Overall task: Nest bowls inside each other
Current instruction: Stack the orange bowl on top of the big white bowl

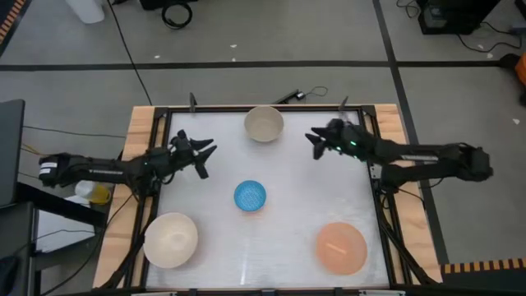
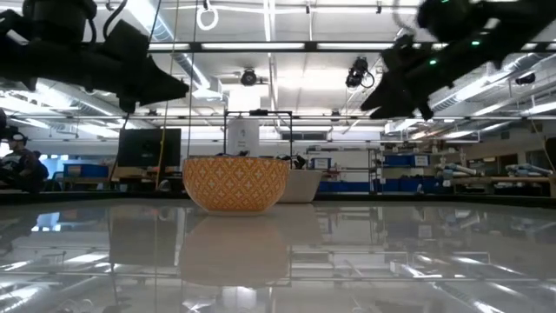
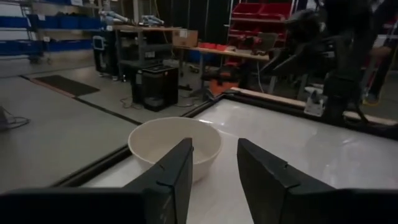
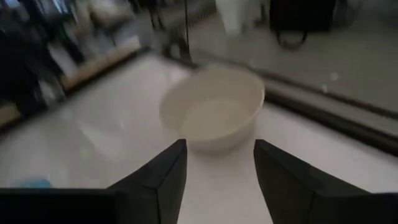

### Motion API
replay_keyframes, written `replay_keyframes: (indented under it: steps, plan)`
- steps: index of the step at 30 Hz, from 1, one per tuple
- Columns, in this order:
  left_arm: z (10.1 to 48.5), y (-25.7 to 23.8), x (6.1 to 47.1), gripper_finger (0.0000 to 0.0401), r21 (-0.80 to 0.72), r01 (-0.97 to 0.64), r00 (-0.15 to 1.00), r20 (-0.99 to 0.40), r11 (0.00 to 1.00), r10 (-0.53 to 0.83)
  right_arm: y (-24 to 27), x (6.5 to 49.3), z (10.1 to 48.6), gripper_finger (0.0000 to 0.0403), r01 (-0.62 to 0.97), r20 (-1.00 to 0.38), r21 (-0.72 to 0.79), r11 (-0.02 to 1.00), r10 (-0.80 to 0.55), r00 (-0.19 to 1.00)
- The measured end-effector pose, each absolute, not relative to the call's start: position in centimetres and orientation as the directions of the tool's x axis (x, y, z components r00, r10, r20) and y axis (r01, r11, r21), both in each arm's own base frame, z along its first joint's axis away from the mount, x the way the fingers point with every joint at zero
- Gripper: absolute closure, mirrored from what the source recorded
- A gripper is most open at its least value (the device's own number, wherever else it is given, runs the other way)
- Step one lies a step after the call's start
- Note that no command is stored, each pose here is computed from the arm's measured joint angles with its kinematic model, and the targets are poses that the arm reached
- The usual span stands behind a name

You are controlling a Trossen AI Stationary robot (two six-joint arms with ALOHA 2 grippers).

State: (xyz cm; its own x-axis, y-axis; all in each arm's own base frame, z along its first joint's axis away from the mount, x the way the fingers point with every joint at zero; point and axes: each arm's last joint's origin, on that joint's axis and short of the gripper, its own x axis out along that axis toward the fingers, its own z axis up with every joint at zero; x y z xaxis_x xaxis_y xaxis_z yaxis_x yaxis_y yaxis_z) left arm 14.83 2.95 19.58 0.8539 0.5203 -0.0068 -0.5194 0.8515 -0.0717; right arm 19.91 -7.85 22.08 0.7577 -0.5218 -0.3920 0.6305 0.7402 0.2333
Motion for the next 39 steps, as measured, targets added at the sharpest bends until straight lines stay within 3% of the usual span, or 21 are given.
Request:
replay_keyframes:
  steps: [6, 9, 12, 18, 23, 28, 31, 39]
  plan:
    - [19.4, 2.5, 15.4, 0.0271, -0.044, -0.458, 0.889, -0.037, 0.888, 0.456, -8.8, 25.4, 22.1, 0.0208, 0.459, -0.533, 0.204, 0.865, -0.295, 0.793]
    - [19.5, 1.8, 15.6, 0.0271, -0.072, -0.325, 0.946, -0.045, 0.943, 0.322, -8.0, 28.3, 22.4, 0.0209, 0.297, -0.538, 0.234, 0.926, -0.131, 0.833]
    - [19.9, 1.0, 16.0, 0.0271, -0.089, -0.202, 0.976, -0.105, 0.975, 0.192, -7.1, 30.6, 22.8, 0.0209, 0.245, -0.548, 0.242, 0.939, -0.077, 0.833]
    - [20.7, -0.1, 16.2, 0.0271, -0.061, -0.136, 0.948, -0.299, 0.989, 0.112, -5.1, 32.6, 22.3, 0.0209, 0.233, -0.724, 0.264, 0.936, 0.034, 0.689]
    - [20.9, -0.7, 16.3, 0.0271, -0.025, -0.089, 0.952, -0.296, 0.996, 0.077, -2.6, 31.1, 21.9, 0.0209, 0.275, -0.904, 0.238, 0.932, 0.109, 0.414]
    - [21.5, -0.9, 16.4, 0.0271, -0.047, -0.082, 0.969, -0.236, 0.996, 0.069, 0.8, 27.2, 23.4, 0.0210, 0.341, -0.982, 0.147, 0.929, 0.094, 0.166]
    - [21.6, -1.2, 16.6, 0.0271, -0.064, -0.064, 0.974, -0.220, 0.996, 0.048, 3.0, 25.2, 23.8, 0.0212, 0.376, -0.991, 0.121, 0.919, 0.094, 0.090]
    - [21.2, -2.6, 17.9, 0.0271, -0.113, 0.009, 0.978, -0.205, 0.994, -0.032, 8.1, 22.2, 23.8, 0.0212, 0.281, -0.991, 0.131, 0.951, 0.117, 0.068]
